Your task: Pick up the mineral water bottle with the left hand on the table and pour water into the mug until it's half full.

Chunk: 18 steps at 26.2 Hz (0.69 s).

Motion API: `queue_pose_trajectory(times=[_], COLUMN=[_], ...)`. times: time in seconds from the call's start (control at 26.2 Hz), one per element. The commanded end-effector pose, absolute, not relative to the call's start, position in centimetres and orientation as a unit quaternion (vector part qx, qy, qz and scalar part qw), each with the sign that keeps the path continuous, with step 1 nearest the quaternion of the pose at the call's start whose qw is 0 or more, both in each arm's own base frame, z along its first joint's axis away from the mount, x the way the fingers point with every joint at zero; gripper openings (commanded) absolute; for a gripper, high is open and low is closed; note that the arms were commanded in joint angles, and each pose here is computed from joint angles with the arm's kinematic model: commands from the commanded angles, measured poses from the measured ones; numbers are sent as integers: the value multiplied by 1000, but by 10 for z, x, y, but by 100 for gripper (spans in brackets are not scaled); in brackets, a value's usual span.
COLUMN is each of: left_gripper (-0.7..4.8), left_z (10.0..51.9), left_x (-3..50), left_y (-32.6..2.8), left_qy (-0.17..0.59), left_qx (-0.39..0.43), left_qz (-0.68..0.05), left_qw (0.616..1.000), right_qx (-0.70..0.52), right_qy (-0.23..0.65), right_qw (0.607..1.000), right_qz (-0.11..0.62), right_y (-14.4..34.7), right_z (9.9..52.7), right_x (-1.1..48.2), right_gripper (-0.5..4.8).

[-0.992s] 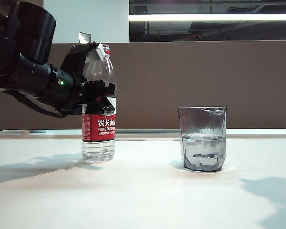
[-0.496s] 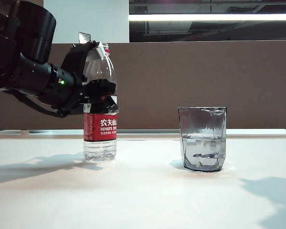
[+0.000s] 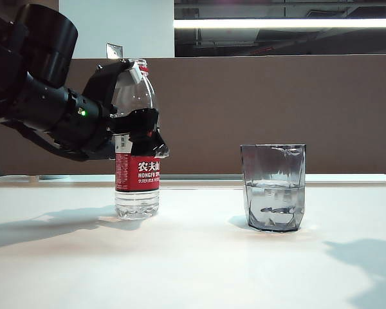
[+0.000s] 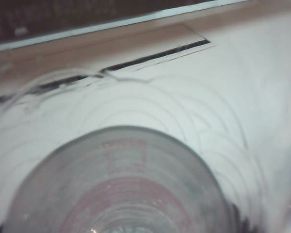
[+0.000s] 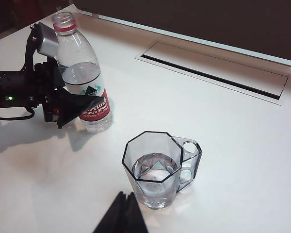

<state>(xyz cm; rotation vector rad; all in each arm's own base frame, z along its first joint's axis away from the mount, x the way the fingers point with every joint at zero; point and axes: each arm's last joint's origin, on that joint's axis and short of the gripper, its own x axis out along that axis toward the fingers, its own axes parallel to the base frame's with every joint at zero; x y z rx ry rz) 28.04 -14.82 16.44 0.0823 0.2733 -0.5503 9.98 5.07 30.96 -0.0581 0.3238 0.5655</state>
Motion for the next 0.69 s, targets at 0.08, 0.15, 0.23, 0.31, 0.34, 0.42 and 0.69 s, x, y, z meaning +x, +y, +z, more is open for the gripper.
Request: queue_pose_trajectory(times=[0.08, 0.15, 0.23, 0.31, 0.34, 0.42, 0.69], left_gripper=[479, 479, 479, 479, 479, 479, 479], left_z=[175, 181, 186, 190, 193, 196, 204], left_x=[276, 274, 271, 269, 267, 264, 252], left_y=[-146, -145, -144, -142, -142, -140, -133], left_qy=[137, 138, 138, 138, 140, 147, 187], left_qx=[39, 40, 42, 42, 42, 43, 52], left_qz=[-272, -272, -272, -272, -272, -272, -271], left_qw=[952, 952, 951, 951, 951, 950, 943], right_qx=[-29, -29, -29, -29, -29, -29, -21], right_qy=[158, 158, 156, 155, 154, 153, 136], right_qw=[947, 947, 947, 947, 947, 948, 950], right_qz=[280, 280, 280, 279, 279, 279, 279], right_y=[50, 50, 49, 49, 49, 48, 44], right_z=[311, 311, 312, 312, 312, 312, 315], right_x=[98, 98, 97, 96, 96, 94, 84], right_gripper=[-8, -8, -8, -8, -8, -8, -8])
